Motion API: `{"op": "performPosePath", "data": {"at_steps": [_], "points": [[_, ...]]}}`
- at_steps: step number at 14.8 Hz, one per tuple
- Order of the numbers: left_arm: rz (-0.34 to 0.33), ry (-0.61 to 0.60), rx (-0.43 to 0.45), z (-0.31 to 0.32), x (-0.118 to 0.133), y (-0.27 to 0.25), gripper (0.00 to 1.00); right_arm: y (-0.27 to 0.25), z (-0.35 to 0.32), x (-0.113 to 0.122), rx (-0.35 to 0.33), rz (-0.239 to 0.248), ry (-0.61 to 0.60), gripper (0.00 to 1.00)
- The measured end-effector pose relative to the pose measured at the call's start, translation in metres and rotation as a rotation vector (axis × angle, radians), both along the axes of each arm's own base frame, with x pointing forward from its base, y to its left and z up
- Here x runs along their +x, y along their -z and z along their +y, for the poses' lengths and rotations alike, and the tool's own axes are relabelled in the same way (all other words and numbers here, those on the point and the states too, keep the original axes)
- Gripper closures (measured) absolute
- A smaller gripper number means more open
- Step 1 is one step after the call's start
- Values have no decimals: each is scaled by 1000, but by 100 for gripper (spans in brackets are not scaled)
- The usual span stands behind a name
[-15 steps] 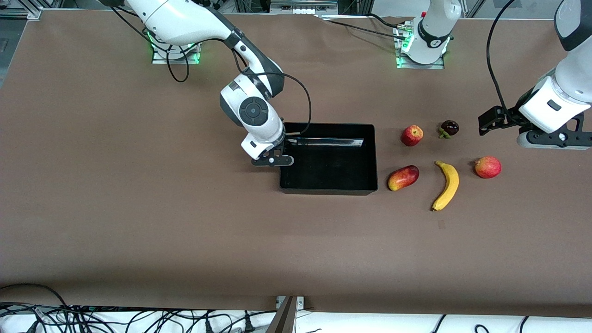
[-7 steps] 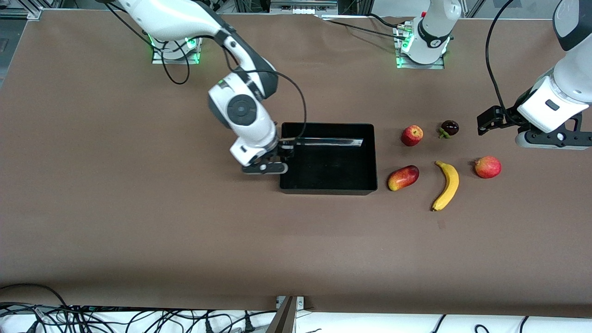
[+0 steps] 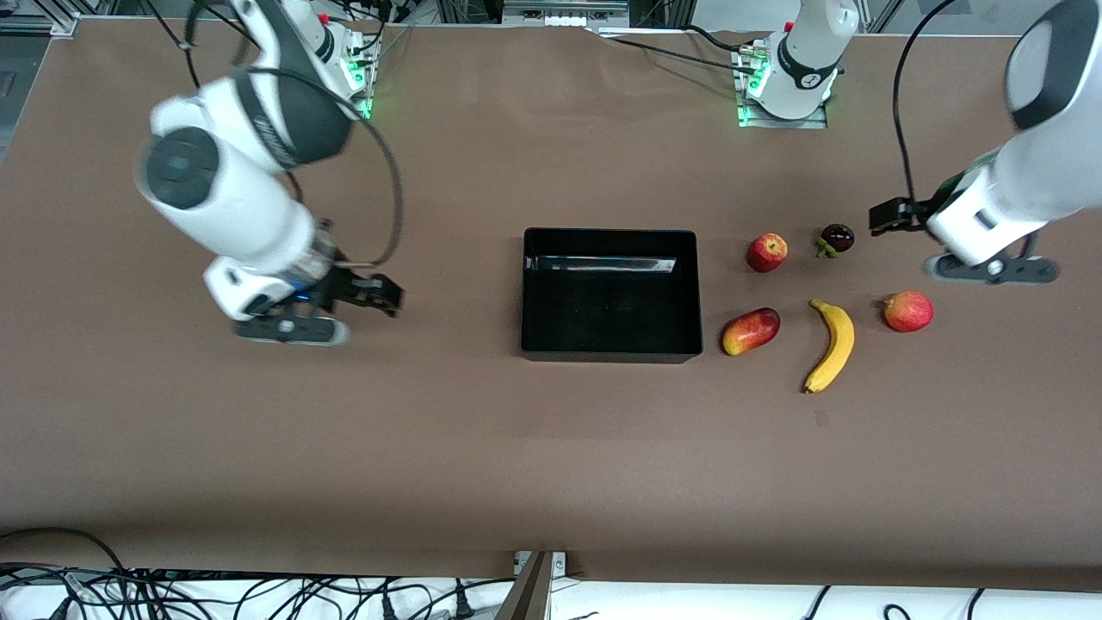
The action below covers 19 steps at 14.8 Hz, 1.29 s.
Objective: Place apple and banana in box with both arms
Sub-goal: 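Withdraw the right gripper while the left gripper reaches the red apple, then lower the left gripper and grasp the red apple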
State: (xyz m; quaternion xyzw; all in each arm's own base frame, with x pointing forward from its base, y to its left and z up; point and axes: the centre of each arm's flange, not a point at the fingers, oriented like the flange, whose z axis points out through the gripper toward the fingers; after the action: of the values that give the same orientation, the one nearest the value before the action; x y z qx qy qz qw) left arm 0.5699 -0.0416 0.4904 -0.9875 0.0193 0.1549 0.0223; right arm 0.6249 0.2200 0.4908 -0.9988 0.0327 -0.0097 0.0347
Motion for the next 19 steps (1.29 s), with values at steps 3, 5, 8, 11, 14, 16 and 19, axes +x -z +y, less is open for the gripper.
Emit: {"op": "performPosePath", "data": {"at_steps": [3,5,8,11,14,16,19], "points": [[27,-20,-4,-9,4,81,0,-29,-75,-4,-46,53,-59,0],[-15,-21,-8,-24,-6,132,0,-43,-122,-9,-48,84,-82,0],[-43,-19,-10,-48,-35,191,0,-63,-165,-19,-55,97,-97,0],[-71,-9,-18,-54,-67,236,0,-75,-171,-25,-56,85,-107,0],[-134,-8,-34,-51,-93,272,0,-77,-170,-26,-56,82,-108,0],[-135,-8,-38,-49,-108,293,0,-76,-170,-26,-56,82,-108,0],[-98,9,-42,-56,-125,317,4,-76,-168,-26,-60,81,-112,0]]}}
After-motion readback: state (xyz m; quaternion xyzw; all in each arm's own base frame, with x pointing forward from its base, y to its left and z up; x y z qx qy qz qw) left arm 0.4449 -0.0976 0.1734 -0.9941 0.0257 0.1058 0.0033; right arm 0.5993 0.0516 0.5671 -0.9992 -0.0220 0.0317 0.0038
